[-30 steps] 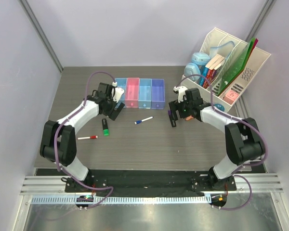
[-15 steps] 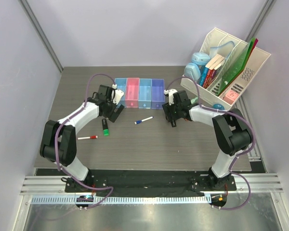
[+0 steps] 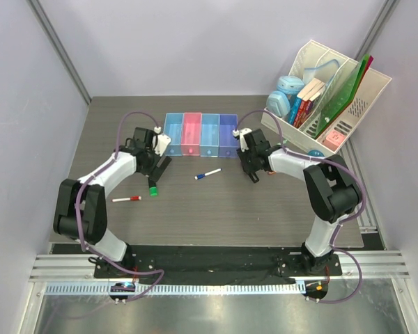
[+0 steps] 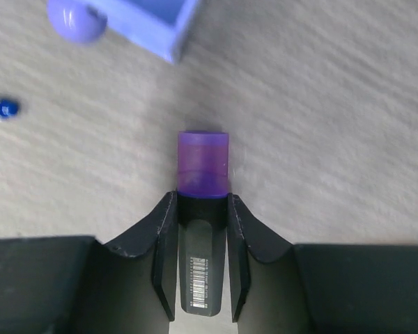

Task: Sort the stationery into containers
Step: Pick up the pen from the center of the board, then place the pen in the storage box.

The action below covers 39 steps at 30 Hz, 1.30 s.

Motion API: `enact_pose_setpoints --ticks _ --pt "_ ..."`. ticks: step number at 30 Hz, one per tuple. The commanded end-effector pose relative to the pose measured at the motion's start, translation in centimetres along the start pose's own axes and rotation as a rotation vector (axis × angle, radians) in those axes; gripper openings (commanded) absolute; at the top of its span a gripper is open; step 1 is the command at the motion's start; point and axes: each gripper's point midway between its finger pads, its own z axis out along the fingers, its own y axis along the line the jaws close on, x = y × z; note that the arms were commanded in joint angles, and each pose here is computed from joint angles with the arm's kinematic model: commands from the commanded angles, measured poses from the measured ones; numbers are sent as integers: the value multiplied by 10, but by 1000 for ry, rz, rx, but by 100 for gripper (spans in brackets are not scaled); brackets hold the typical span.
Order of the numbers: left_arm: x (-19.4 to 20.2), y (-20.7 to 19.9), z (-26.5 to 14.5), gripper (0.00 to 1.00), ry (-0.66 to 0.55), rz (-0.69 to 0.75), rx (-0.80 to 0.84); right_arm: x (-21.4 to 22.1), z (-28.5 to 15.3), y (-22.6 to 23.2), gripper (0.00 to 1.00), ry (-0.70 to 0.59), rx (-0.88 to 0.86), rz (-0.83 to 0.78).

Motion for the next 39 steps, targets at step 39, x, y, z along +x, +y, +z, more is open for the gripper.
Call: enact_pose_setpoints --ticks 39 --pt "-20 21 -7 100 -169 530 77 -221 11 1 1 -394 -20 88"
